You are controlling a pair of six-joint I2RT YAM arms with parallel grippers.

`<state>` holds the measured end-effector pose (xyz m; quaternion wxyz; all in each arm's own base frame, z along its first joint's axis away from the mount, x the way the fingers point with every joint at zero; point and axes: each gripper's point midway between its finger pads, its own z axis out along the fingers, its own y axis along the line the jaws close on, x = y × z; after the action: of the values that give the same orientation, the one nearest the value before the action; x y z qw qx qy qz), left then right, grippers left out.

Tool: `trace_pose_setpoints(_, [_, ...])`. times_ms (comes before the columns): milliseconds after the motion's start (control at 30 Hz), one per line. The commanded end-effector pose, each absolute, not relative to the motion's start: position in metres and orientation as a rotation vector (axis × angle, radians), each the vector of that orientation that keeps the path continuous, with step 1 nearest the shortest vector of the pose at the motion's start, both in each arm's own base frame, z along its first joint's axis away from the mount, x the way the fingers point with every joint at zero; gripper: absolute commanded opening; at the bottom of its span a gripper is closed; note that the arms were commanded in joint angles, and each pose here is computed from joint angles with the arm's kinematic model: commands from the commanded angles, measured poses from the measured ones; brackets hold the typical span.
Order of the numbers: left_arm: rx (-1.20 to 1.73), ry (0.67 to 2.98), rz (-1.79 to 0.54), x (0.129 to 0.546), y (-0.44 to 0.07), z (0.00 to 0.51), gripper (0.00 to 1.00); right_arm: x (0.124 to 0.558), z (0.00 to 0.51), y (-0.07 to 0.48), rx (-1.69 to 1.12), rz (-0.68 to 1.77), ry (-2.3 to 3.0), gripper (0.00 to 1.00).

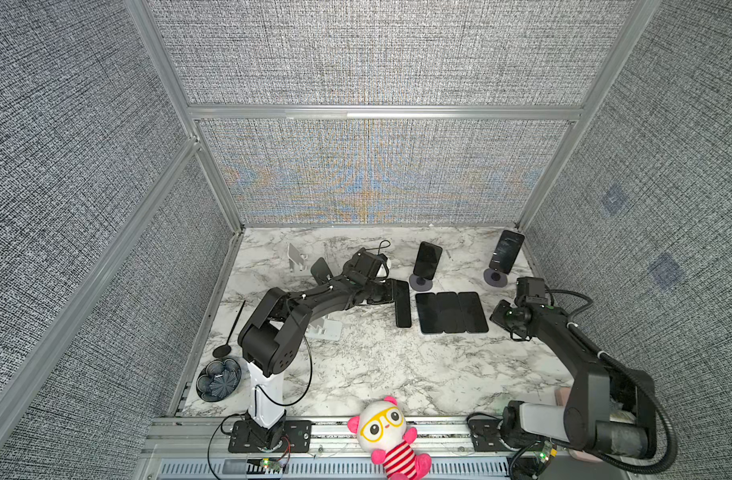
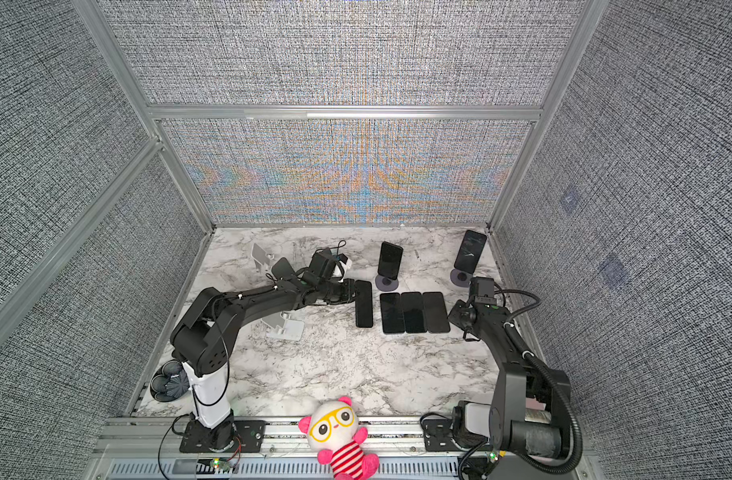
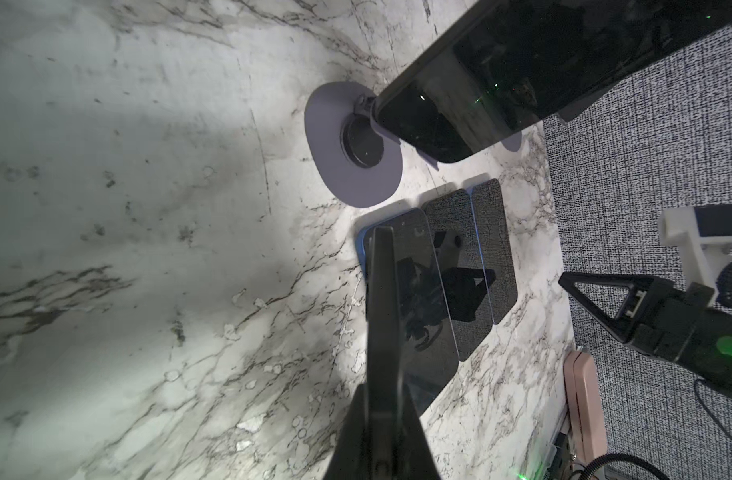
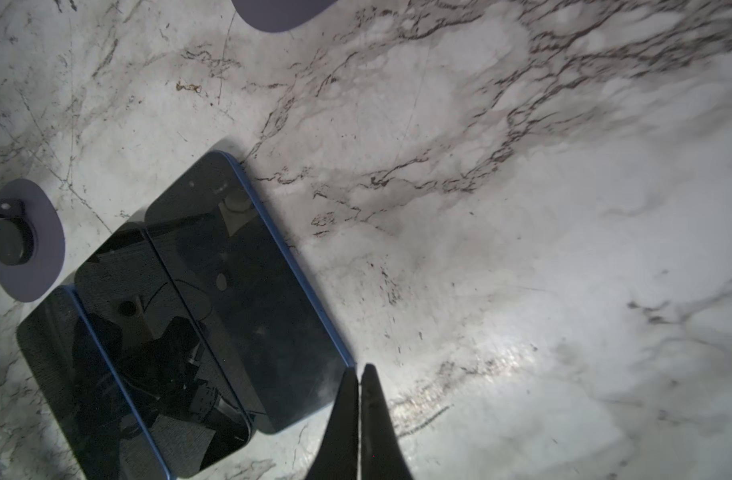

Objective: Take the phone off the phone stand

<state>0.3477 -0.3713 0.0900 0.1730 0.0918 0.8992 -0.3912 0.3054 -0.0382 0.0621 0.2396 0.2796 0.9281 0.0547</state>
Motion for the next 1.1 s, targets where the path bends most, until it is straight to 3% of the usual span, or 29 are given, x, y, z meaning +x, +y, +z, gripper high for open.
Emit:
trace_pose_setpoints(0, [0.262,2.538,-1.126,0.350,-0.377,0.091,0.00,0.322,0.062,-0.033,0.765,0.230,2.490,0.00])
trace_pose_setpoints(667, [0.166,2.668,-1.125,0.347,-0.382,0.049,0.00,0.334,0.047,-0.029,0.761,0.267,2.540,0.00])
trace_pose_setpoints(867, [0.126,2.713,-1.092,0.347,-0.379,0.037,0.07,0.334,0.046,-0.028,0.762,0.266,2.547,0.02])
trace_pose_setpoints(1067, [0.074,2.734,-1.058,0.348,-0.375,0.028,0.08,0.335,0.044,-0.027,0.769,0.280,2.558,0.04])
